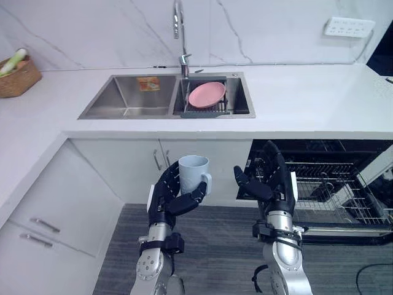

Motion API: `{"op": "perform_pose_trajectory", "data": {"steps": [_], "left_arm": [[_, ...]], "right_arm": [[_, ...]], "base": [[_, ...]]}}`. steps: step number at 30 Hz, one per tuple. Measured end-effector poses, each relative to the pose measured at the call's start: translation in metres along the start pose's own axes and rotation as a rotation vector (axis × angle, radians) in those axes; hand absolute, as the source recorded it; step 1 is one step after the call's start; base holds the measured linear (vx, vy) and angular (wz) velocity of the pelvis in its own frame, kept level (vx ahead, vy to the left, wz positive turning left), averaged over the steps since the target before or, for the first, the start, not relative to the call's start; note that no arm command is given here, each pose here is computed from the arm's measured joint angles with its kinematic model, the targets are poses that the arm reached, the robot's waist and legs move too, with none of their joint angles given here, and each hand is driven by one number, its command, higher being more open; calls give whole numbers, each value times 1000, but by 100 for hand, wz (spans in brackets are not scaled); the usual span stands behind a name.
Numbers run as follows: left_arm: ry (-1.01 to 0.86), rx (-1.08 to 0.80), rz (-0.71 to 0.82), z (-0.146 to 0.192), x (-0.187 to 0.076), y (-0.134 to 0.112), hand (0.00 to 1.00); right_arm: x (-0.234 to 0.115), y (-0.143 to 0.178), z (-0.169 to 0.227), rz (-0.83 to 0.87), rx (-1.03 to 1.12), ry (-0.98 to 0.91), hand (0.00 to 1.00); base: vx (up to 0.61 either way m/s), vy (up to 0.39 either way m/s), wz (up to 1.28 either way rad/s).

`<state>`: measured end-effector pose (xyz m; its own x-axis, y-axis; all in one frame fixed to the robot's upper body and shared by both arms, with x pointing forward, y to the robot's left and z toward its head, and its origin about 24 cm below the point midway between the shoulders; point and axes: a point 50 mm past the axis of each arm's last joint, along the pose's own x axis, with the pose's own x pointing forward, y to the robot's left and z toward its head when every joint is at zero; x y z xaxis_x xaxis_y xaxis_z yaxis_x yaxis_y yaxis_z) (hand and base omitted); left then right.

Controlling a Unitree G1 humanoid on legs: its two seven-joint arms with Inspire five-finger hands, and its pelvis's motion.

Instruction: Walk over to the sink, pick up the cup, carry it to the dishwasher, place the cup inside the dishwasher, then close the dishwasher door

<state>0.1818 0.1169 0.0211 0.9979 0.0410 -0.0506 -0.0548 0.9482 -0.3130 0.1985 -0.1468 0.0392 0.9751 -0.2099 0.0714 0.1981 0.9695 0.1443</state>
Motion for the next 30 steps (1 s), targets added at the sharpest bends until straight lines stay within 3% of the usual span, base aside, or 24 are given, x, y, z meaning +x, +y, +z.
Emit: {"op": "perform_pose_trajectory", "data": {"steps": [7, 14, 19, 30], "left_arm": [[-4, 29, 41, 3, -2, 11, 30], [-55, 59, 24, 13, 1, 11, 30], [-54, 11, -2, 10, 2, -2, 30], [-73, 19, -5, 13, 9, -3, 30]], "right_arm": [[2, 10, -5, 34, 23, 19, 90], [10, 17, -9, 53, 31, 28, 90], [6, 2, -17, 15, -13, 66, 90], [8, 1, -13, 11, 35, 50, 90]], "base": [[214, 226, -75], [80, -70, -70], [61, -75, -20], [77, 76, -14]]}}
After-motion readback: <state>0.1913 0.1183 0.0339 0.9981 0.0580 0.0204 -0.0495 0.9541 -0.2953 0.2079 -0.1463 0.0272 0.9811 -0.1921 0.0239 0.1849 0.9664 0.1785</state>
